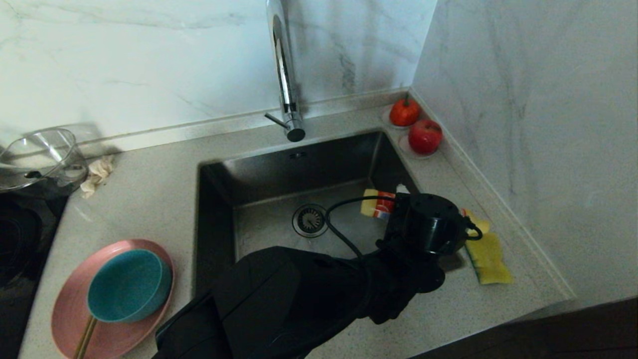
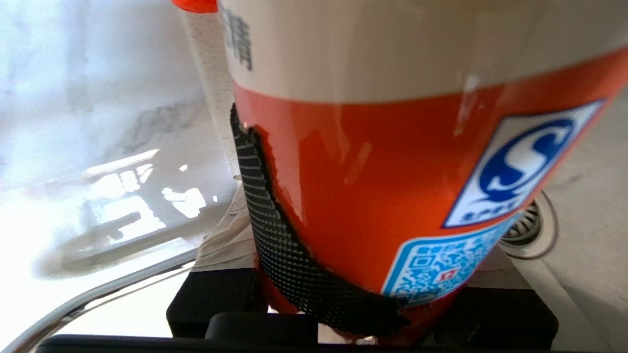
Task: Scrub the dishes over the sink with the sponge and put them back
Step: Squeeze it onto the sponge
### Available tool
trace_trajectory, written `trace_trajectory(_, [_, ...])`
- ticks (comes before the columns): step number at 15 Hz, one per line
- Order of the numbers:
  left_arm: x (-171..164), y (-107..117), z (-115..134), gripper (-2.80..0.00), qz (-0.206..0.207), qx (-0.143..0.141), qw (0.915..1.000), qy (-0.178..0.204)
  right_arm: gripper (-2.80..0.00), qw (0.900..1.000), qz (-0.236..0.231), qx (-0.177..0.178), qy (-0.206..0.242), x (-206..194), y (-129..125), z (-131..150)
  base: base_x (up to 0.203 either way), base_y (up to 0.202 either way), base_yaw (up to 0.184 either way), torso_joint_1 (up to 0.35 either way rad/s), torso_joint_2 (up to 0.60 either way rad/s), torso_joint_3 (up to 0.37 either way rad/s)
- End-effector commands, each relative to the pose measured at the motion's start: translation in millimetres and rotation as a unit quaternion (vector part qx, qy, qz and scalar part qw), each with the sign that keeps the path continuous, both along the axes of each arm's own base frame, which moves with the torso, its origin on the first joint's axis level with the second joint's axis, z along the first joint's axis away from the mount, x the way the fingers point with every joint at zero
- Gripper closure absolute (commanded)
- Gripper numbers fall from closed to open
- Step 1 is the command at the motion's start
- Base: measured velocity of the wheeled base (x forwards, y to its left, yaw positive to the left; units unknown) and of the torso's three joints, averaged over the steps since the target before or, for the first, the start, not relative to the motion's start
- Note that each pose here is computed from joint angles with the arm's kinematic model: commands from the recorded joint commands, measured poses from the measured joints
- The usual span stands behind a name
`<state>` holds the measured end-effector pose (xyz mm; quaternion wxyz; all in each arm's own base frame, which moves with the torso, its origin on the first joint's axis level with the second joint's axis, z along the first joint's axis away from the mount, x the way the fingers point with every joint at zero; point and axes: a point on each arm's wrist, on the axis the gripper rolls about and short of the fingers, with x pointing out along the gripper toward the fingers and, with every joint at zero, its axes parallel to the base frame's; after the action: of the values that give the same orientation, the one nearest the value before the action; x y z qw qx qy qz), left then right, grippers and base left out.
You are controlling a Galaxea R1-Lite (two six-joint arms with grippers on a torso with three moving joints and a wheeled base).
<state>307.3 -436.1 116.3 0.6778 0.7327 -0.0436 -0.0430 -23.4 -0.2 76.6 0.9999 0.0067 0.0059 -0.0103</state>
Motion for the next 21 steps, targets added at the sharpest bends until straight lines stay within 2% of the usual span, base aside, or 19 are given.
trace_trajectory(1, [0, 0, 0, 0.00, 0.001, 0.003, 1.0000, -0.003, 0.00, 1.000, 0.000, 0.000, 0.000, 0, 0, 0, 0.000, 0.000, 0.000, 0.000, 0.00, 0.000])
trace_trajectory(7, [-9, -2, 7, 0.00, -0.011, -0.015, 0.9997, -0.014, 0.00, 1.000, 0.000, 0.000, 0.000, 0, 0, 0, 0.000, 0.000, 0.000, 0.000, 0.00, 0.000])
trace_trajectory(11, [-20, 9, -1, 0.00, -0.017, 0.003, 0.9998, -0.002, 0.00, 1.000, 0.000, 0.000, 0.000, 0, 0, 0, 0.000, 0.000, 0.000, 0.000, 0.00, 0.000])
trace_trajectory(15, [-29, 21, -4, 0.00, -0.019, -0.003, 0.9998, -0.006, 0.00, 1.000, 0.000, 0.000, 0.000, 0, 0, 0, 0.000, 0.000, 0.000, 0.000, 0.00, 0.000])
trace_trajectory(21, [-37, 21, -6, 0.00, -0.026, -0.003, 0.9996, -0.006, 0.00, 1.000, 0.000, 0.000, 0.000, 0, 0, 0, 0.000, 0.000, 0.000, 0.000, 0.00, 0.000])
